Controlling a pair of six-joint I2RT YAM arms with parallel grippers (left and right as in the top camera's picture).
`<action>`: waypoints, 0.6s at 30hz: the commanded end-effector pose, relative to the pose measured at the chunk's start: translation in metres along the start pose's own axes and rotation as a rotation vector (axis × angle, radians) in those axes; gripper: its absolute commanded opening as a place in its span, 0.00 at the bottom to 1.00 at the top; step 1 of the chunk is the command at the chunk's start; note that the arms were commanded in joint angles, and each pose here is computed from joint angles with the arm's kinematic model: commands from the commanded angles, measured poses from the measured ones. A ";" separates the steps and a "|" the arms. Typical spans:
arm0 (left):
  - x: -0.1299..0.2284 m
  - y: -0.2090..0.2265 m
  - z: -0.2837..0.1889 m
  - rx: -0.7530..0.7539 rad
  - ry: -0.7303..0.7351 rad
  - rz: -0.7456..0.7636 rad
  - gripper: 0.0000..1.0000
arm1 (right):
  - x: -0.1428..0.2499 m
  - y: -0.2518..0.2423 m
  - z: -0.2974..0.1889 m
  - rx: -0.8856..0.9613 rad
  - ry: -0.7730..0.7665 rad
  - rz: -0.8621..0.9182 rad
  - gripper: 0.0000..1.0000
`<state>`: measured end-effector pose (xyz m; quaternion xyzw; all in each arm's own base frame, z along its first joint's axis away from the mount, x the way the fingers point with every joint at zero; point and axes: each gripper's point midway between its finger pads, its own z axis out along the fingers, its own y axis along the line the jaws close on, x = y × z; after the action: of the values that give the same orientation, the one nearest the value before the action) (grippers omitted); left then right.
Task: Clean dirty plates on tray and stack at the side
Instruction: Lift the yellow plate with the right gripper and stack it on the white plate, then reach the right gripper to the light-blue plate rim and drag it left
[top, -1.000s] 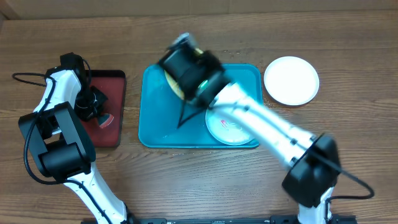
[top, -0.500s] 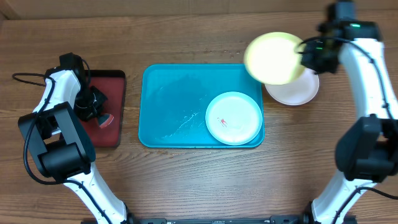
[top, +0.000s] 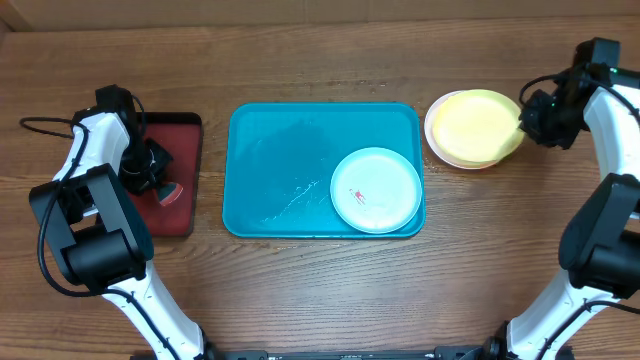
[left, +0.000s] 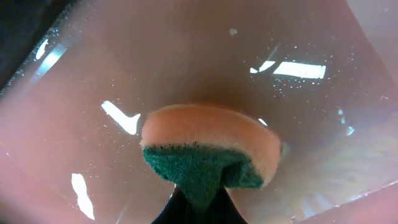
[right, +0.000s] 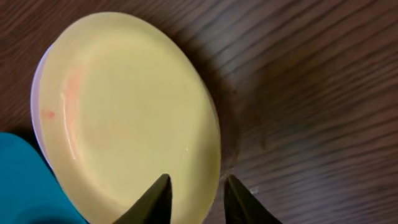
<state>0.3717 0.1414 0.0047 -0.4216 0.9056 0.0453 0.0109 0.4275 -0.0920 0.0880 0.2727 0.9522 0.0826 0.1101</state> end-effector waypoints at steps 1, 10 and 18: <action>0.008 -0.003 0.005 0.033 0.033 0.005 0.04 | 0.008 0.025 0.005 -0.045 0.015 -0.052 0.34; 0.008 -0.007 0.005 0.055 0.040 0.015 0.04 | 0.077 0.139 0.009 -0.302 0.111 -0.574 0.54; 0.009 -0.007 0.005 0.055 0.040 0.020 0.04 | 0.115 0.149 0.044 0.024 0.102 -0.847 0.62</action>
<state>0.3724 0.1410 0.0043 -0.4235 0.9051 0.0363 0.0110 0.4217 0.1140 0.0798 -0.1181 0.9818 0.1089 0.1012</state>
